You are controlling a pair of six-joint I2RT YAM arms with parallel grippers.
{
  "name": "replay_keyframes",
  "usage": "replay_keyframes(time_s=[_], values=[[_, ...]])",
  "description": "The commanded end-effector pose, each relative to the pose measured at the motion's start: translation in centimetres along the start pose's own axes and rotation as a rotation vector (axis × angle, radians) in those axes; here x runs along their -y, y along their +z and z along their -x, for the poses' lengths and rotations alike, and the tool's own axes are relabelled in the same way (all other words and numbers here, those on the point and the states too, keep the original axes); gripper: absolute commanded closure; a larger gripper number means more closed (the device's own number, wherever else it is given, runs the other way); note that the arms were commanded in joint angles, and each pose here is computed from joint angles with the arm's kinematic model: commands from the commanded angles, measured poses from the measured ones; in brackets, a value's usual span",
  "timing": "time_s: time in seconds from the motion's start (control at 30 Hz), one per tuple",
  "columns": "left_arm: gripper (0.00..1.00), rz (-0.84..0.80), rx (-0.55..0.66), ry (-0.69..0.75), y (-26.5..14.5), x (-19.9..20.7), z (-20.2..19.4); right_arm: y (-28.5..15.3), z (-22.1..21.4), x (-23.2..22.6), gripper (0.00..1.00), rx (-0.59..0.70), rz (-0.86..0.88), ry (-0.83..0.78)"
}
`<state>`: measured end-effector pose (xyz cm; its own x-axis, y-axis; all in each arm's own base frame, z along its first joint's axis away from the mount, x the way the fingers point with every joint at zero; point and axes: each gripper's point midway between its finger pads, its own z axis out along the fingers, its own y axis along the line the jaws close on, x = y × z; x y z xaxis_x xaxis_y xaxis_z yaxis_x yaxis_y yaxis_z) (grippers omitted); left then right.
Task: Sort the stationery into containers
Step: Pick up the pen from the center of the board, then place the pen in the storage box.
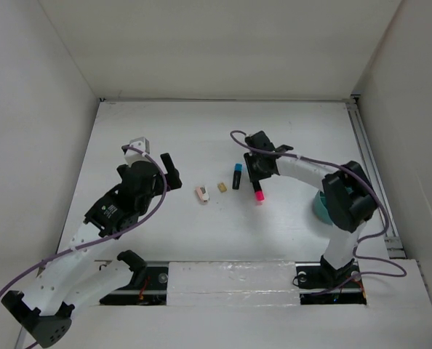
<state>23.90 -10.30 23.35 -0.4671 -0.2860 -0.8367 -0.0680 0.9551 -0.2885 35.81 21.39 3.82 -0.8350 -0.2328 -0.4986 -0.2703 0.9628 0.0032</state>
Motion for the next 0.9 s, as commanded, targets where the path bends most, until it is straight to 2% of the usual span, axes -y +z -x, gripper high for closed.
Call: replay_keyframes(time_s=[0.0, 0.07, 0.13, 0.2, 0.23, 0.3, 0.37, 0.43, 0.5, 0.63, 0.87], values=[[0.0, -0.031, 0.049, -0.021, -0.8, 0.6, 1.8, -5.9, 5.9, 1.1, 1.0, 0.269, 0.048, 0.108], [0.0, -0.031, 0.049, -0.021, -0.8, 0.6, 1.8, -7.2, 6.2, 2.0, 1.0, 0.335, 0.079, 0.146], [0.0, -0.036, 0.056, -0.025, -1.0, 0.6, 1.9, -11.0, 8.9, 3.0, 1.0, 0.506, 0.107, 0.181], [0.0, -0.031, 0.049, -0.021, -0.9, 0.4, 1.6, -12.5, 9.0, 5.2, 1.0, 0.575, 0.053, 0.235], [0.0, -0.036, 0.056, -0.025, -1.1, 0.4, 1.7, -15.0, 10.0, 6.3, 1.0, 0.662, 0.034, 0.278], [0.0, -0.036, 0.056, -0.025, -1.1, 0.4, 1.7, -16.6, 9.7, 9.6, 1.0, 0.732, -0.062, 0.357], [0.0, -0.049, 0.057, -0.029, -1.1, 0.7, 1.8, -20.9, 10.3, 11.9, 1.0, 0.874, -0.1, 0.425], [0.0, -0.049, 0.056, -0.029, -1.1, 0.7, 1.8, -23.0, 9.3, 15.6, 1.0, 0.955, -0.219, 0.516], [0.0, -0.064, 0.047, -0.017, -1.1, 0.9, 1.6, -27.0, 8.4, 18.8, 1.0, 1.08, -0.335, 0.615], [0.0, -0.078, 0.048, -0.021, -1.1, 1.2, 1.7, -31.3, 5.0, 24.2, 1.0, 1.184, -0.572, 0.779], [0.0, -0.104, 0.051, -0.019, -1.4, 1.4, 1.7, -32.5, -1.4, 29.3, 1.0, 1.181, -0.923, 1.0]])
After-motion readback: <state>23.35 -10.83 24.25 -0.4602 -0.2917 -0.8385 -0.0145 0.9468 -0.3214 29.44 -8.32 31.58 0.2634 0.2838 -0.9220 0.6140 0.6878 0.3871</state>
